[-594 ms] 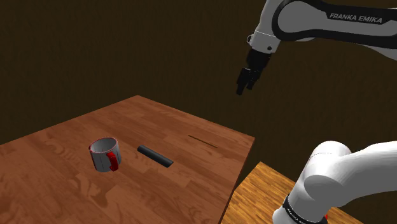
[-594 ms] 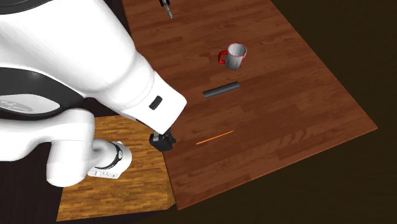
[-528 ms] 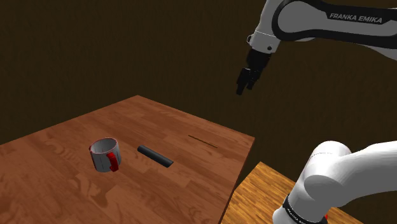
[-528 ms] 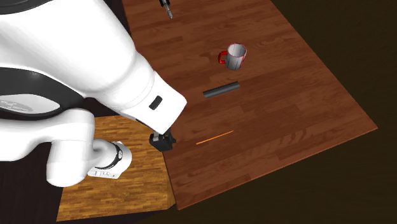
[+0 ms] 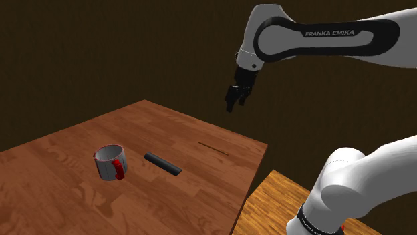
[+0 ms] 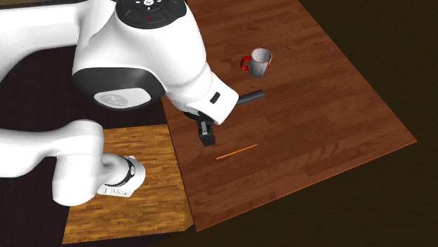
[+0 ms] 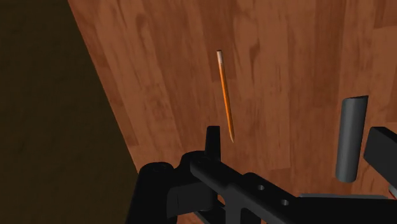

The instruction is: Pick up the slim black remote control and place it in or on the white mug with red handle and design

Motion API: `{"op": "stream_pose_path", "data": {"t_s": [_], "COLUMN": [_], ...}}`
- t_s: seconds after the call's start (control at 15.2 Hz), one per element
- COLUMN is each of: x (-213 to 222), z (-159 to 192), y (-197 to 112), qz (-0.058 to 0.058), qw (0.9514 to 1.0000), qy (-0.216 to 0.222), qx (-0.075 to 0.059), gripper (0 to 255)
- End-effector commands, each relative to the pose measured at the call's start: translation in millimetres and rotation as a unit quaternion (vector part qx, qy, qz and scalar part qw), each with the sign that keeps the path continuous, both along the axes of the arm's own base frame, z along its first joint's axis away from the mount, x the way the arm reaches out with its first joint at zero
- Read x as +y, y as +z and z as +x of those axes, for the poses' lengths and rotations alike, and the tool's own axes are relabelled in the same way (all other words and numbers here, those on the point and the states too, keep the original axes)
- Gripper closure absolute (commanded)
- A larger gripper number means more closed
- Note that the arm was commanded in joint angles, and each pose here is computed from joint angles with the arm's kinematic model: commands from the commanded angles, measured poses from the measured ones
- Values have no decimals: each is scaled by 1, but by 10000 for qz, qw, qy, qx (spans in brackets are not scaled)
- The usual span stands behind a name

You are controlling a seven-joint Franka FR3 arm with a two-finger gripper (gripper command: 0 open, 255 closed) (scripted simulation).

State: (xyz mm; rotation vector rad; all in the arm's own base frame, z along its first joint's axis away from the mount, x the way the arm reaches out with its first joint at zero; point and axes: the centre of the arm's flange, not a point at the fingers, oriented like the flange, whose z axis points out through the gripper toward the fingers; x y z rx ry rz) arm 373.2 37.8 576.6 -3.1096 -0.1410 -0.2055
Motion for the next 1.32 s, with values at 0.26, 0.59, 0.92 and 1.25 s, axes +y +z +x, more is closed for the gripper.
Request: {"op": "stream_pose_path", "data": {"t_s": [0.26, 0.59, 0.92, 1.25], "x": [46, 86, 127, 169], "z": [43, 79, 112, 143], "y": [-49, -90, -132, -174], "qz": [53, 96, 138, 181], "qw": [9998, 9993, 9985, 9975], "qy": [102, 187, 271, 356], "qx": [167, 308, 450, 591], "gripper": [0, 0, 0, 0]}}
